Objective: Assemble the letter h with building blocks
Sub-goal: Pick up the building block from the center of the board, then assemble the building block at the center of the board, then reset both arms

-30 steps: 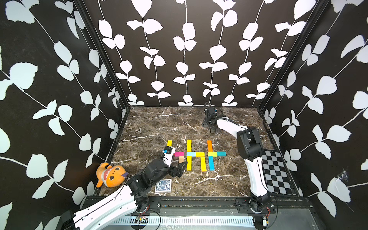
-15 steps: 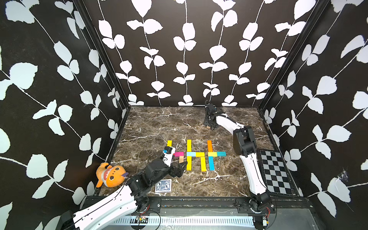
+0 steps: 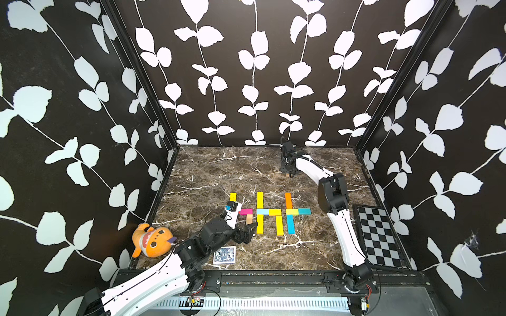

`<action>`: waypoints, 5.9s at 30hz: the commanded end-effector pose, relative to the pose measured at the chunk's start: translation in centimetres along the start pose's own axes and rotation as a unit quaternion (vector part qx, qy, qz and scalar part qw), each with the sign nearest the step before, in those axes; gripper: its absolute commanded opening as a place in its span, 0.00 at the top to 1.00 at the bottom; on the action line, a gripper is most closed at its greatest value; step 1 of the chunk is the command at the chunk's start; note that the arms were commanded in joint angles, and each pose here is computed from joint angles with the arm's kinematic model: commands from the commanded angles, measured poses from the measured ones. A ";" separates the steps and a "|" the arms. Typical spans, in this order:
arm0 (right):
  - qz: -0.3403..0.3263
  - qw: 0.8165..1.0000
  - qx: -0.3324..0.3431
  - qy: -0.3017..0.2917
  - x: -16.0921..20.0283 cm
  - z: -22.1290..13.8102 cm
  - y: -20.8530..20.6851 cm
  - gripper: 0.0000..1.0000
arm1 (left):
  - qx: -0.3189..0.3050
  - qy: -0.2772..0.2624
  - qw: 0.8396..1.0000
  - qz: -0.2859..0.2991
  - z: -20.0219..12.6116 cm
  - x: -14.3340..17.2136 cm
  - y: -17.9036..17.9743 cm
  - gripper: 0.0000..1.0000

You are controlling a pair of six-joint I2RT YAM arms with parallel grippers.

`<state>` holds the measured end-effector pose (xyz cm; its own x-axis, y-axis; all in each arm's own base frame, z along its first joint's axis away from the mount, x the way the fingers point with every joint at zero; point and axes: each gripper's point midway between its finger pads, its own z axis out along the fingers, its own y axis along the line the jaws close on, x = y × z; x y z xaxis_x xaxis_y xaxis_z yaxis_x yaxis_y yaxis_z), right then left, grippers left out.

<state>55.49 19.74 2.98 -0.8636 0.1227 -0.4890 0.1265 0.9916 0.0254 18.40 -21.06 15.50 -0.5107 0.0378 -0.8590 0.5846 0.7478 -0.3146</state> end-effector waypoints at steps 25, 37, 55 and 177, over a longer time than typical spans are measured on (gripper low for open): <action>-0.039 0.992 -0.115 -0.020 16.0 -18.7 -4.7 0.77 | 0.009 -0.023 1.000 0.007 -0.1 -1.7 -0.6 0.01; -0.035 0.994 -0.100 0.037 24.0 -22.2 -10.5 0.76 | 0.014 -0.024 1.000 0.004 0.6 -1.6 -0.7 0.01; -0.097 0.988 -0.022 0.119 29.4 -17.3 -11.0 0.77 | 0.017 -0.011 1.000 0.008 1.2 -2.8 -1.5 0.01; -0.008 0.981 -0.175 0.077 18.0 -11.3 1.1 0.24 | 0.017 0.005 1.000 -0.002 1.9 -2.8 -1.8 0.01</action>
<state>34.83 23.38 4.88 -0.9243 0.0763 -0.3740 -0.0543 0.9436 0.3267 19.77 -23.71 17.09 -0.5252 0.0541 -0.8493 0.6036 0.7271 -0.3270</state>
